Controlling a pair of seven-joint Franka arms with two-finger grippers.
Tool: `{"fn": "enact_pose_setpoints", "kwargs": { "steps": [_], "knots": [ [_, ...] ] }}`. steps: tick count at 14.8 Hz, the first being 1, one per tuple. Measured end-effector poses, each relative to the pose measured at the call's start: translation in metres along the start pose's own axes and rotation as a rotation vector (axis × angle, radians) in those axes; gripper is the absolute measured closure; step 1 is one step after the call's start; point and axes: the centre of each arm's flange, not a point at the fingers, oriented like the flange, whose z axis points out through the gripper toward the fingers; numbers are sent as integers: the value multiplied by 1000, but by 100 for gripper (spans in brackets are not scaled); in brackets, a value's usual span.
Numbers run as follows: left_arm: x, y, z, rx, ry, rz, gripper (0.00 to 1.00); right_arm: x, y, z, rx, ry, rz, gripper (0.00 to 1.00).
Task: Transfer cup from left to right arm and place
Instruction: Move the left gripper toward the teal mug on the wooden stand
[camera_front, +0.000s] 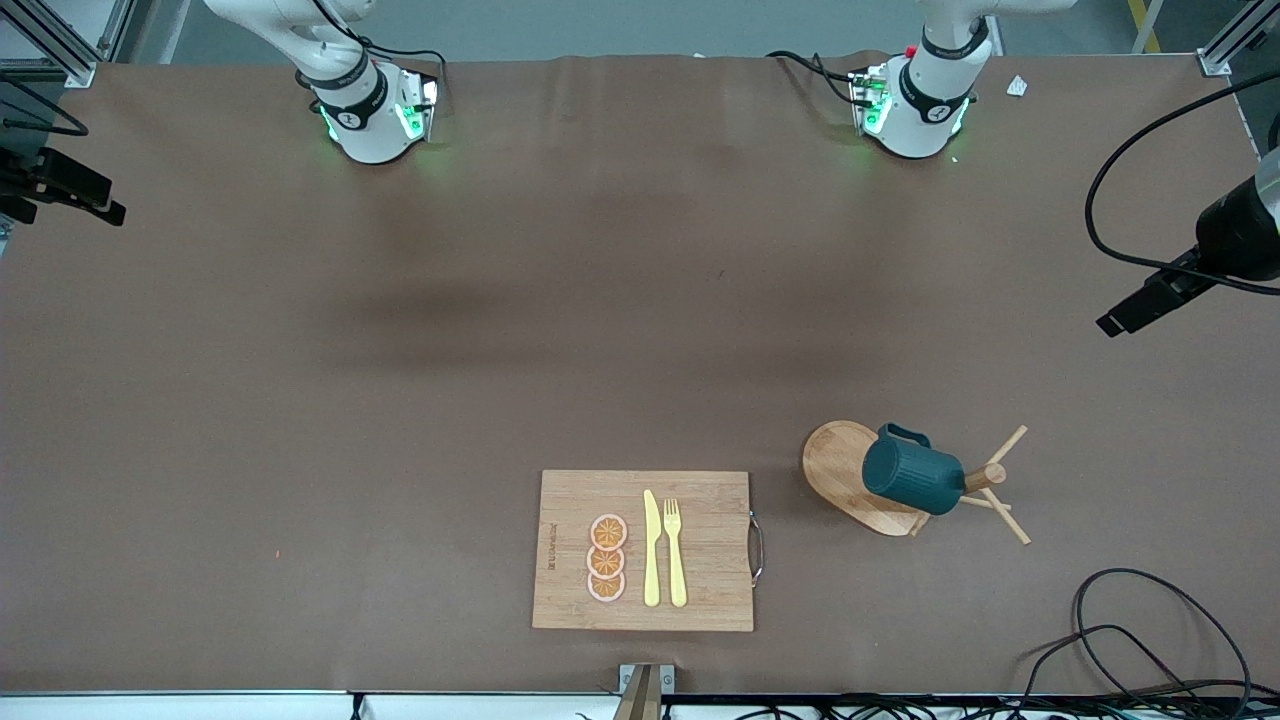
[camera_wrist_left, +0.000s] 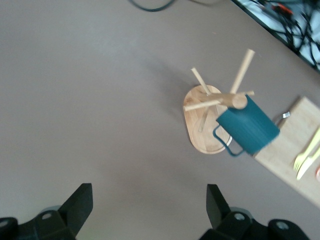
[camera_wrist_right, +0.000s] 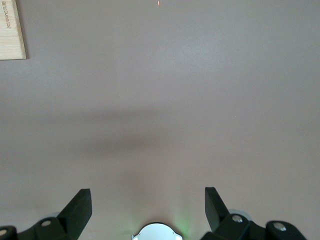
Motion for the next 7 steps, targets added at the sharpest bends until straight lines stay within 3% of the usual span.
{"fn": "enact_pose_setpoints", "kwargs": {
  "steps": [3,7],
  "knots": [
    [0,7,11,-5,-35,-268,0,0,0,0,0,0,0,0],
    [4,26,42,-26,-139,-492,0,0,0,0,0,0,0,0]
  ]
}}
